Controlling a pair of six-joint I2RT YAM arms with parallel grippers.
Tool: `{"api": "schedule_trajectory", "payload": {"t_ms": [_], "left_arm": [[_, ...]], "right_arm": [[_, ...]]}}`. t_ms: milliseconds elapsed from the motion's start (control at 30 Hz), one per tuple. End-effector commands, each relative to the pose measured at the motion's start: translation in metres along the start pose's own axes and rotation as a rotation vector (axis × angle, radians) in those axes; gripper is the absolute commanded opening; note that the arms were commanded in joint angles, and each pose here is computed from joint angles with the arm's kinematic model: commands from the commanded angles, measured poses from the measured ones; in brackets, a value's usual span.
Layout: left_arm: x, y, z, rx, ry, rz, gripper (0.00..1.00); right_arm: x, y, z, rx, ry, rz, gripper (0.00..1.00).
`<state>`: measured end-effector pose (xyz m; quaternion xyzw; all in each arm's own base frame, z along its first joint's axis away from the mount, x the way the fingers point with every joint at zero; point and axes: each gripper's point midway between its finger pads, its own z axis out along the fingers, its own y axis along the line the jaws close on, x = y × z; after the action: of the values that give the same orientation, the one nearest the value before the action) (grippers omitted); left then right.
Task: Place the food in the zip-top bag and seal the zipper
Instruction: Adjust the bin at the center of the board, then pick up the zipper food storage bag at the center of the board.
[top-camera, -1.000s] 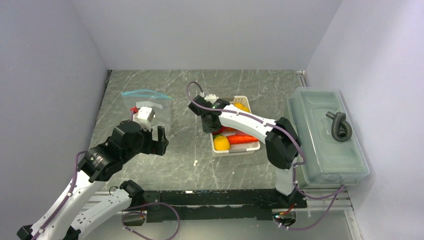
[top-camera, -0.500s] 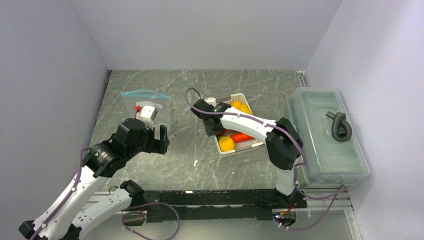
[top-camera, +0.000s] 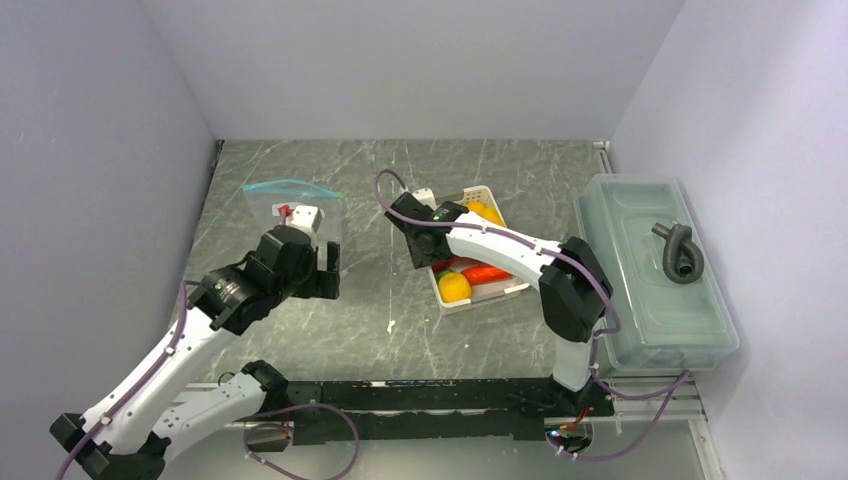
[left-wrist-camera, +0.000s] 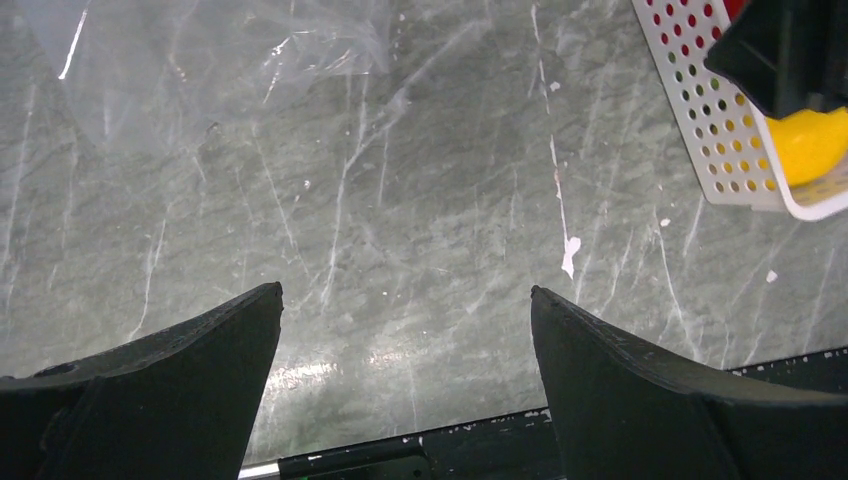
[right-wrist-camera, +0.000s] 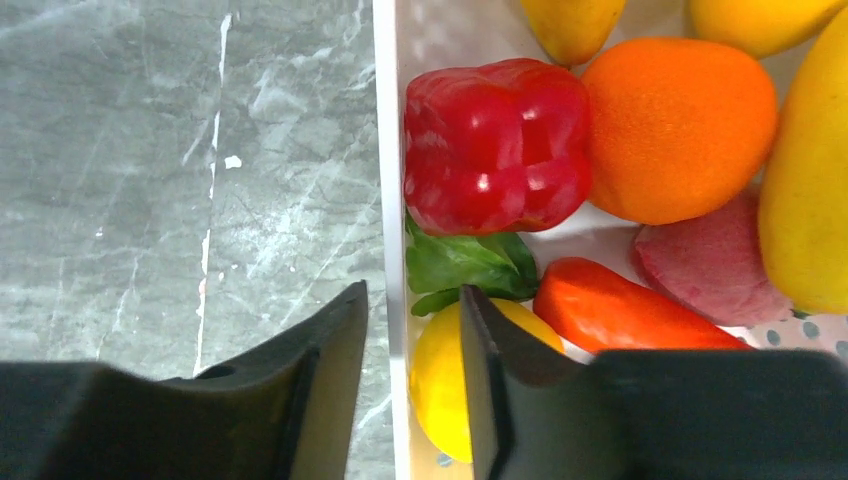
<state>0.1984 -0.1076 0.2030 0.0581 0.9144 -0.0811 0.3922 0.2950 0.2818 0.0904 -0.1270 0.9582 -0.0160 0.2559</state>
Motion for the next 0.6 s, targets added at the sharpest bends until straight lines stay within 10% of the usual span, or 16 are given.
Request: {"api": "schedule_trajectory", "payload": {"t_ms": [0,200,567], "left_arm": [[-0.022,0.008,-0.006,-0.078,-0.069,-0.085,0.99],[-0.038,0.018,-0.005,-0.182,-0.055,-0.087,0.99],[-0.086,0.06,0.021,-0.315,0.036,-0.128,0.95]], "right_arm": [[-0.033,-0.007,-0.038,-0.031,-0.119,0.035,0.49],[-0.041,-0.008,-0.067,-0.088,-0.156,0.053,0.77],[-0.043,-0.009,-0.116,-0.235,-0.235,0.1,0.89]]}}
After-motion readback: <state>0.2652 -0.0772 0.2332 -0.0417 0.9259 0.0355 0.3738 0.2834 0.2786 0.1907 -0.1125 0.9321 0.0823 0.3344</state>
